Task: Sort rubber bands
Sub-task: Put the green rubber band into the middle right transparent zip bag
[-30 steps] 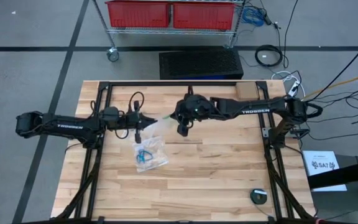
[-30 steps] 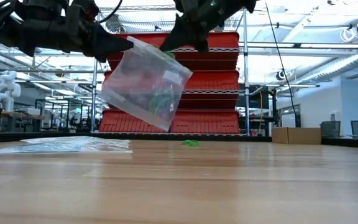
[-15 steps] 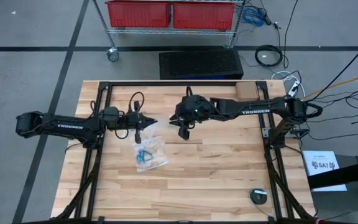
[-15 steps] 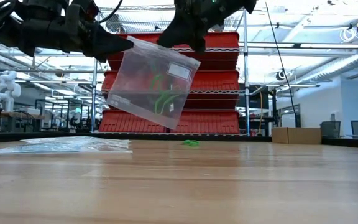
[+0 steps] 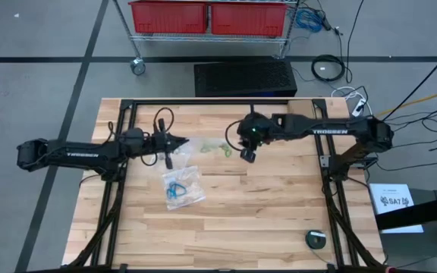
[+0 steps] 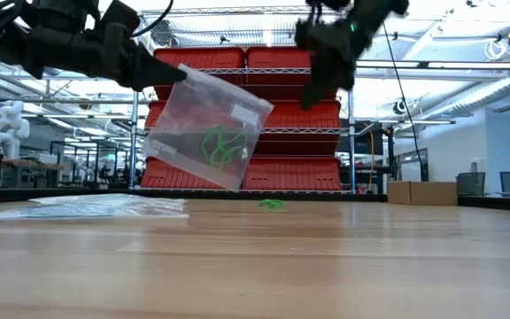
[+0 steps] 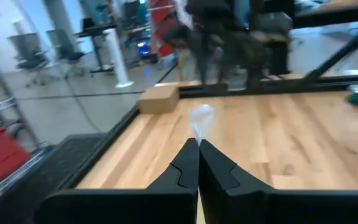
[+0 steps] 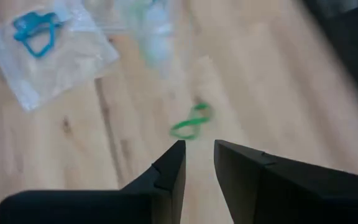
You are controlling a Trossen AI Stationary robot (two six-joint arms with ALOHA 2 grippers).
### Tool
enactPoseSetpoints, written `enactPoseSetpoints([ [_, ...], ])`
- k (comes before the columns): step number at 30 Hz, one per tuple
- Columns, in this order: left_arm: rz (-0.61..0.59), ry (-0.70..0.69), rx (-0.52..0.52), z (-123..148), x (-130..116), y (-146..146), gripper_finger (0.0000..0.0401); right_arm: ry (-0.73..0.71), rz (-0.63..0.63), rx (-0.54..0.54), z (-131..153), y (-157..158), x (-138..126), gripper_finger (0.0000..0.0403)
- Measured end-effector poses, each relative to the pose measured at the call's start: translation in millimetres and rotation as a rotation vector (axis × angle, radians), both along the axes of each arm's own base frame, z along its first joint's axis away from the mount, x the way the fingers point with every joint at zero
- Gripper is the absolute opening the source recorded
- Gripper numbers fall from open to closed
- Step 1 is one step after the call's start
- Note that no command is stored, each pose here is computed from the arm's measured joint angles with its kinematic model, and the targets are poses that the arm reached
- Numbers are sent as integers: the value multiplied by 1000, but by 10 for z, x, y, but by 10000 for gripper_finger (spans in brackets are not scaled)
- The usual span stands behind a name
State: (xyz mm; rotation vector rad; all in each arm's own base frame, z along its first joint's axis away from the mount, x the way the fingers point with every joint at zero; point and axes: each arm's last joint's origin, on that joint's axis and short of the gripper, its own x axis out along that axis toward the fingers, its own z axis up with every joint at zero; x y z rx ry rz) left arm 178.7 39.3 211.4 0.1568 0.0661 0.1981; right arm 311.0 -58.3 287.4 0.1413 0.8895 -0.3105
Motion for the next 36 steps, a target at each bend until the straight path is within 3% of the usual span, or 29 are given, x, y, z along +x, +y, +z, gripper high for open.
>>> enactPoseSetpoints([
  [4, 39, -6, -1, 39, -68, 28, 2, -54, -33, 100, -522, -46, -39, 86],
  [8, 42, -43, -9, 94, -111, 21, 2, -199, -89, 95, -960, -91, -42, 114],
  [10, 41, -42, -9, 95, -115, 20, 2, -251, -123, 61, -1082, -102, -16, 138],
  [14, 41, -18, -15, 71, -115, 20, 2, -224, -192, -1, -1346, -143, 66, 197],
  [18, 40, -17, -15, 70, -115, 19, 2, -230, -221, 11, -1559, -172, 194, 247],
  [23, 38, -1, -19, 54, -115, 19, 2, -215, -217, 30, -1727, -172, 386, 275],
  [27, 37, -2, -19, 55, -115, 19, 2, -184, -204, 17, -1836, -156, 509, 270],
  [30, 38, -1, -19, 54, -116, 19, 2, -178, -218, 5, -1884, -180, 575, 244],
  [36, 38, 4, -20, 49, -116, 19, 2, -143, -234, -30, -1887, -114, 585, 126],
])
